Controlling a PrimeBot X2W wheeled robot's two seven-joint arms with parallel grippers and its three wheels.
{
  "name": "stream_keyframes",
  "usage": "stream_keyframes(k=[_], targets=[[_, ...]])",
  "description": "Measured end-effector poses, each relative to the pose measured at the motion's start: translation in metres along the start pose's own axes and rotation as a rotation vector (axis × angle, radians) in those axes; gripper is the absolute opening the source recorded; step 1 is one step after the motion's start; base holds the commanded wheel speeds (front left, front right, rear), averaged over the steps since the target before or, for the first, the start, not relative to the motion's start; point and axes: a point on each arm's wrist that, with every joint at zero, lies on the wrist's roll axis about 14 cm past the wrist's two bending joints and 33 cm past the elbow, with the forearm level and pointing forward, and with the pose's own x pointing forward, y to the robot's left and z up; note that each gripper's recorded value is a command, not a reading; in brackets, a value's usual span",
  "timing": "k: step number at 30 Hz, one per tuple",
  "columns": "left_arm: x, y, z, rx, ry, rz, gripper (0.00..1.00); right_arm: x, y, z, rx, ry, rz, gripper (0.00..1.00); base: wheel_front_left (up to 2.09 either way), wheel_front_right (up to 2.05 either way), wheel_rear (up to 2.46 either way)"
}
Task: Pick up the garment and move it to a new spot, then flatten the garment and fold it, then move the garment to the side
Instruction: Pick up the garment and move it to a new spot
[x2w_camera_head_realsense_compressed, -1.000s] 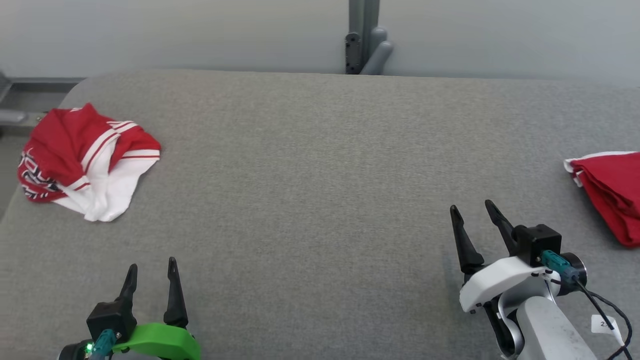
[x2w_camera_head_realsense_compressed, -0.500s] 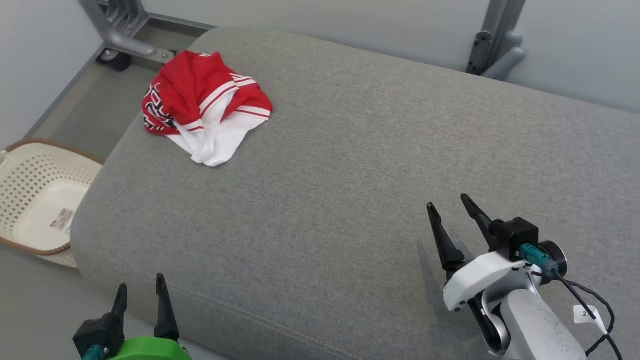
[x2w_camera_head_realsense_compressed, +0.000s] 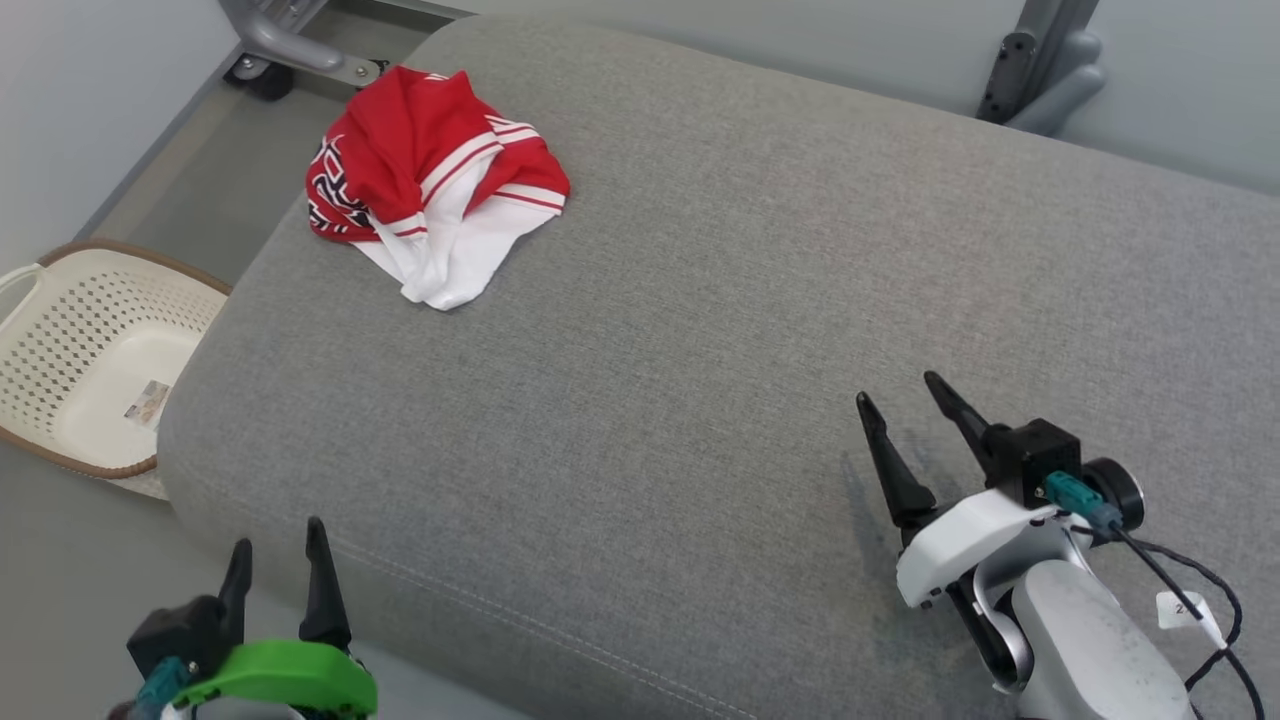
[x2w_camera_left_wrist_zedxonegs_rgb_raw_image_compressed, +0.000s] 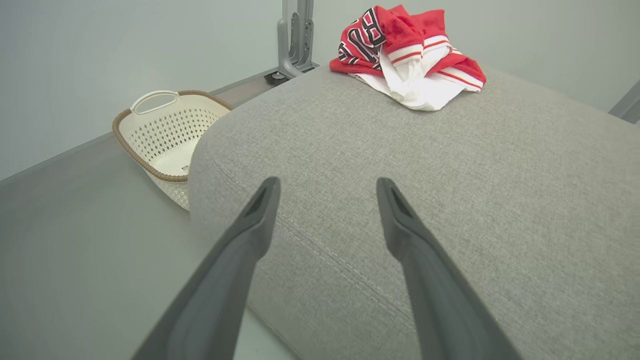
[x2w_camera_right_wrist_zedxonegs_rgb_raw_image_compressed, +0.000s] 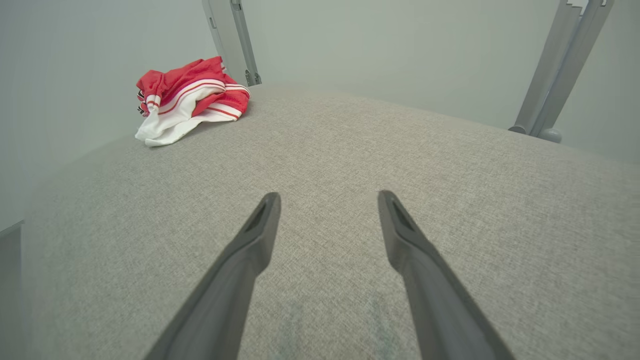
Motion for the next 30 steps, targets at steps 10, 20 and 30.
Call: stream_keyframes(k=[10,20,30], targets=[[0.085,-0.036,0.042,0.086,-0.064,-0.113,1.0,0.003,-0.049,0.008,-0.038,-0.049,-0.056,1.0,0.0,0.0,0.0],[0.174,-0.073,0.045,0.174,-0.001,-0.178,1.0,-0.006,-0.104,0.008,-0.064,-0.086,-0.139,1.0,0.0,0.0,0.0],[0.234,-0.09,-0.01,0.21,0.156,-0.104,1.0,-0.043,-0.169,-0.018,-0.077,-0.038,-0.297,1.0,0.0,0.0,0.0]])
